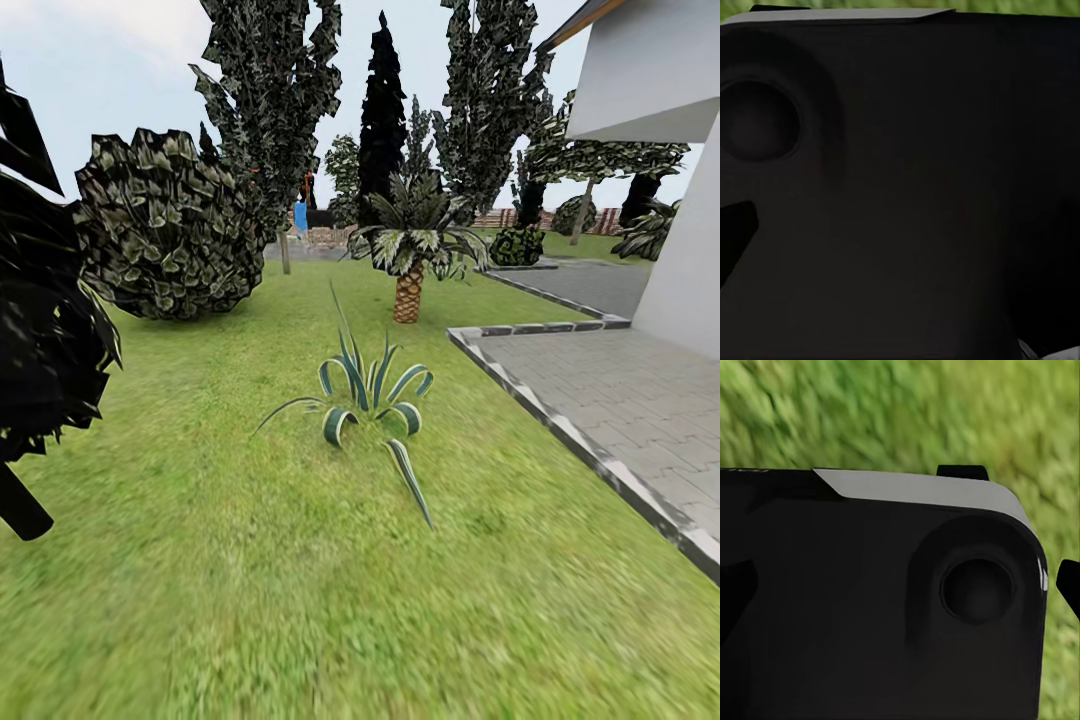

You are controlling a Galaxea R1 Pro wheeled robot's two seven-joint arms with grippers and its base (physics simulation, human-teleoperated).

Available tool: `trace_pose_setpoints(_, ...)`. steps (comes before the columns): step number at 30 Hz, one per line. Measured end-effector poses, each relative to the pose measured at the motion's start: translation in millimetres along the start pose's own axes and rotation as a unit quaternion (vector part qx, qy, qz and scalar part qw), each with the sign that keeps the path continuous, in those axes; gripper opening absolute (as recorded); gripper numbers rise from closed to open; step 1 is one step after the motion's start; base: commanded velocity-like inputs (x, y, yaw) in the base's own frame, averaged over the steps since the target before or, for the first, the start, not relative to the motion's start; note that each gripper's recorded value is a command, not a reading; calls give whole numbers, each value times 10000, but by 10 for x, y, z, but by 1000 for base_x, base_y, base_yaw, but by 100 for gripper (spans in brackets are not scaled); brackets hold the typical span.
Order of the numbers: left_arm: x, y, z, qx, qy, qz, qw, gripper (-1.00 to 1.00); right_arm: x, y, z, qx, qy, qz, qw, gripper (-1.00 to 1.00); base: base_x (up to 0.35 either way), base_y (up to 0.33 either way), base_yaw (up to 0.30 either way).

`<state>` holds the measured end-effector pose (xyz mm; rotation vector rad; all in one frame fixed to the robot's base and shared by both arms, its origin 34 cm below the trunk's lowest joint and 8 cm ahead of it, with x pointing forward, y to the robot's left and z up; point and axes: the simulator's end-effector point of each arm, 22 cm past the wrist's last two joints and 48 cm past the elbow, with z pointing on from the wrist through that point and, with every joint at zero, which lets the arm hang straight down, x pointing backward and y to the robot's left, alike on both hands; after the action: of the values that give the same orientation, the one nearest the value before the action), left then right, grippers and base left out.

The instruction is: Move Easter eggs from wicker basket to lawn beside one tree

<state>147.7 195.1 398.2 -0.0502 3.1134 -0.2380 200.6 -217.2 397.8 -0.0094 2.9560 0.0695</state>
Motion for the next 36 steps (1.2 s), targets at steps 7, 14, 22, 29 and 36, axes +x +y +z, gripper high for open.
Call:
trace_pose_setpoints(7,13,21,128,1,-1,2,10000,100,35,-12,125,4,0,-4,10000,100,0,0,0)
trace_pose_setpoints(14,16,86,179,-35,-5,0,10000,100,49,-117,179,68,-2,-15,10000,100,0,0,0)
trace_pose_setpoints(22,20,263,237,-139,-9,-10,9999,100,61,-218,251,129,-13,-23,9999,100,0,0,0)
trace_pose_setpoints(29,34,300,368,-147,-14,-21,9999,100,99,-235,380,136,-15,-23,9999,100,0,0,0)
trace_pose_setpoints(36,47,362,498,-173,-23,-24,9998,100,136,-252,511,143,-22,-25,9999,100,0,0,0)
